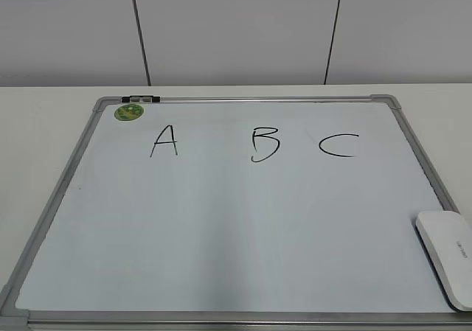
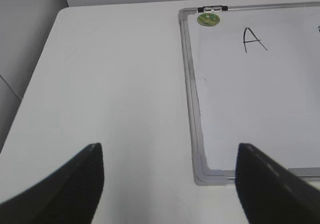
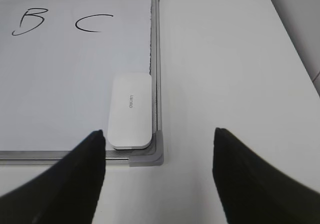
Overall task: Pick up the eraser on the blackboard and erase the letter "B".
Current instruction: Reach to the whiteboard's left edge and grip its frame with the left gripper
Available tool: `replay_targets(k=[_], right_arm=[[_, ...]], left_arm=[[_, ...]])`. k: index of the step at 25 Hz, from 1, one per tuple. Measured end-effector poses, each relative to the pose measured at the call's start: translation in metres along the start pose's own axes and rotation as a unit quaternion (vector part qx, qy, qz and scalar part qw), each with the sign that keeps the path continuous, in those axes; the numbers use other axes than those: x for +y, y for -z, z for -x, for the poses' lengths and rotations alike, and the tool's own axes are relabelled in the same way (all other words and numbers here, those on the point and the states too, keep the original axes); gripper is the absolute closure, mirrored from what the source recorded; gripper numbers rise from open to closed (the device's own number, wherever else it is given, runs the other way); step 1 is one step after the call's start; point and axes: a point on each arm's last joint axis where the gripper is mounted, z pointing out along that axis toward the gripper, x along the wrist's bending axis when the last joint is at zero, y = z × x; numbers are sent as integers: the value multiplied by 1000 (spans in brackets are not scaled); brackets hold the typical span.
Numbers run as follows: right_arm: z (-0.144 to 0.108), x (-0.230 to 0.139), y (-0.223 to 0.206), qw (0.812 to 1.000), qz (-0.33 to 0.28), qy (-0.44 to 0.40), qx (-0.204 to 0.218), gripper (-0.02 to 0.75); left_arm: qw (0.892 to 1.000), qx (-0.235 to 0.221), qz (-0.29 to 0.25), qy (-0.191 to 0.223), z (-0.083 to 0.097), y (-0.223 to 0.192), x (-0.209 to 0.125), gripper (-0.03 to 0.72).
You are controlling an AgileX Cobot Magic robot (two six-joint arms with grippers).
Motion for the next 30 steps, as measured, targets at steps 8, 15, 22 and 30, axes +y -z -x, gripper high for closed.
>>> replay_targets(k=[8, 15, 22, 30], right_arm=[[0, 0, 0, 1000, 0, 0, 0, 217], [0, 0, 0, 1000, 0, 0, 0, 217], [0, 0, 0, 1000, 0, 0, 0, 217], [0, 0, 0, 1000, 0, 0, 0, 217]], left_arm=[[990, -31, -140, 17, 5, -60, 40, 90], [973, -55, -224, 14, 9, -126, 68, 92], [958, -68, -279, 0, 11, -192, 98, 96], [940, -72, -333, -6, 10, -268, 111, 141]])
